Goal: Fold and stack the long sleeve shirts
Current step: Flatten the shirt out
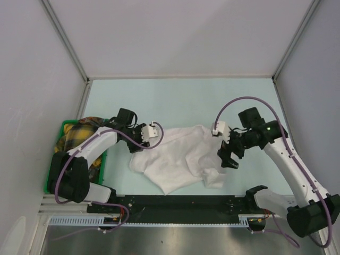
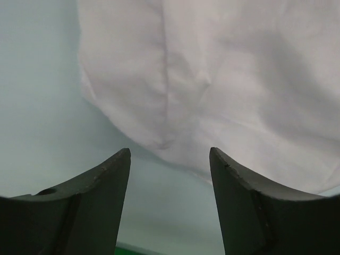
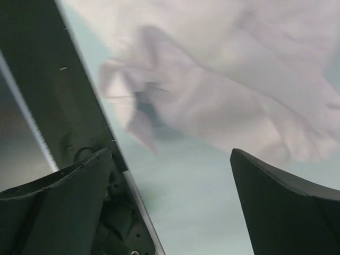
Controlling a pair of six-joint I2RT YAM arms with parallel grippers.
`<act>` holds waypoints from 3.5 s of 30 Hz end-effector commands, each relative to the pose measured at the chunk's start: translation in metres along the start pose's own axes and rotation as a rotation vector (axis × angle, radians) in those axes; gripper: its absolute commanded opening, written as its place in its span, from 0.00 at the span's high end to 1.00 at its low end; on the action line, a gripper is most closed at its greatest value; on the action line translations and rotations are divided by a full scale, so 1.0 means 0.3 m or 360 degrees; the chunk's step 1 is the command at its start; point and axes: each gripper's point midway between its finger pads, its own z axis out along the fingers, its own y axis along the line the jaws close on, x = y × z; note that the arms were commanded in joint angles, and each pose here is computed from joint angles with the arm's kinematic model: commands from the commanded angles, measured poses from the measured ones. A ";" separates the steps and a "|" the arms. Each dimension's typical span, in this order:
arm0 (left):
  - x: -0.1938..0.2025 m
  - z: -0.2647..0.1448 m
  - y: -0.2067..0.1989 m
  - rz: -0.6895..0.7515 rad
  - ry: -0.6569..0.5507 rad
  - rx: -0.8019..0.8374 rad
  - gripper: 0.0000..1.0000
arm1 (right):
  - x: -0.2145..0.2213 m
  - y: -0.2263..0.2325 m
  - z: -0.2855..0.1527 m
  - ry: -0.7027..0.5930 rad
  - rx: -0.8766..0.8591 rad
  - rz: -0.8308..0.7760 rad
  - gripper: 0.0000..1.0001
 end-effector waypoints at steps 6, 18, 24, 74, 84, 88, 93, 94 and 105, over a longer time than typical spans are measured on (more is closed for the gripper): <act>-0.143 -0.076 0.143 0.0042 -0.0246 -0.0160 0.32 | -0.033 -0.381 -0.114 -0.0184 0.0543 -0.0110 0.18; -0.190 -0.046 0.231 0.0049 -0.0230 -0.0085 0.26 | -0.051 -0.456 0.047 0.0075 0.0406 -0.0638 0.23; -0.195 0.016 0.278 0.0149 -0.0189 0.0003 0.27 | -0.031 -0.462 0.162 0.0087 0.0425 -0.0680 0.31; -0.086 0.082 0.043 -0.0037 -0.0031 0.0220 0.44 | 0.058 -0.382 -0.026 -0.0007 0.0683 -0.0314 1.00; -0.059 0.061 0.051 -0.0115 -0.0032 0.0272 0.62 | 0.061 -0.389 -0.027 -0.0007 0.0691 -0.0310 1.00; -0.096 0.035 0.067 -0.0147 -0.0093 0.0271 0.87 | 0.055 -0.403 -0.038 -0.0015 0.0715 -0.0297 1.00; -0.141 -0.034 0.120 -0.0179 -0.0155 0.0172 1.00 | 0.031 -0.443 -0.101 -0.0065 0.0817 -0.0256 1.00; -0.145 -0.057 0.162 -0.0184 -0.0178 0.0085 1.00 | 0.025 -0.457 -0.120 -0.0081 0.0848 -0.0239 1.00; -0.196 -0.462 0.460 -0.0317 -0.0324 -0.1134 1.00 | -0.114 -0.695 -0.551 -0.0662 0.1391 0.0248 1.00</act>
